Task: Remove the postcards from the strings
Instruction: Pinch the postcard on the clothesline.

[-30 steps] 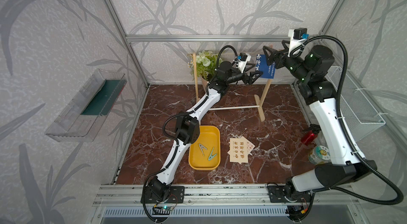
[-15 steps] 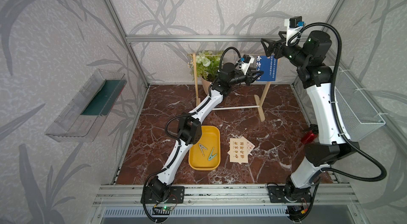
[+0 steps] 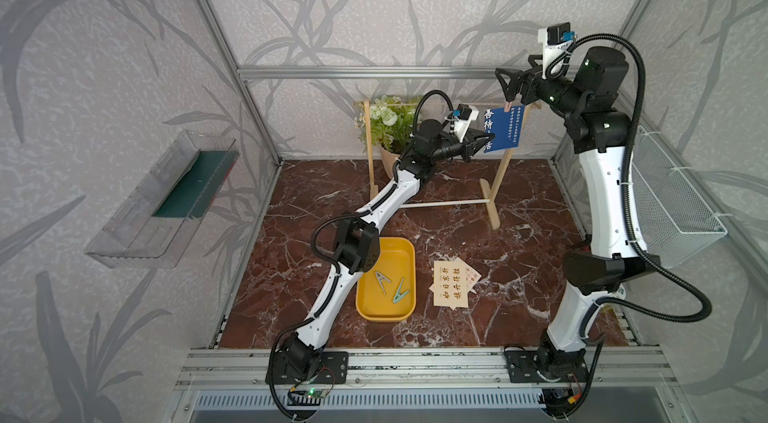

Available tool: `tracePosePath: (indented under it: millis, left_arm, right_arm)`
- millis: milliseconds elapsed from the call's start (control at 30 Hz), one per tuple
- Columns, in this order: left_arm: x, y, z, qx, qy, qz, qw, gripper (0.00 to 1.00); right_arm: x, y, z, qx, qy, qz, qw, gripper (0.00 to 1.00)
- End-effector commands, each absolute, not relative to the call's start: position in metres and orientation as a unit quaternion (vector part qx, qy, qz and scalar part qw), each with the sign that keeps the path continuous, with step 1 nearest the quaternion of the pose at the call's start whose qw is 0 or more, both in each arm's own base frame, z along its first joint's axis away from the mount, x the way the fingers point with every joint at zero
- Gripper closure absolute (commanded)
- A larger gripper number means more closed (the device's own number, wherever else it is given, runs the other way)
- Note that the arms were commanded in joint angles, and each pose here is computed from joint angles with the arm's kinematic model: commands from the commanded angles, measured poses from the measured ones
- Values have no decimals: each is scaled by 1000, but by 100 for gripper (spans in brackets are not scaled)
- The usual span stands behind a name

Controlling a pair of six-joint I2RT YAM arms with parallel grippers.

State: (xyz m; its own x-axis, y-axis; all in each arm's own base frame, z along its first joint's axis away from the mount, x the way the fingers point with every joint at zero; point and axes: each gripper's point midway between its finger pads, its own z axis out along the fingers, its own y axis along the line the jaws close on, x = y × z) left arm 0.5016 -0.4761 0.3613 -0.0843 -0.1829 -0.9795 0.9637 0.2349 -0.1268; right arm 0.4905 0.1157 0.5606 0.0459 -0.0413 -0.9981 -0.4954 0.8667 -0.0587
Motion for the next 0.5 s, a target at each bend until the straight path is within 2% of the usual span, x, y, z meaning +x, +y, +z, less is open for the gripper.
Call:
tracePosePath:
  millis: [0,467]
  left_arm:
    - [491,-454,411,363,508,-497,603,100]
    - [493,-421,422,366,511,-489,604,100]
  right_arm:
    - [490,112,558,-201,677,169,688,4]
    - [503,111,548,-201,683,190,676,4]
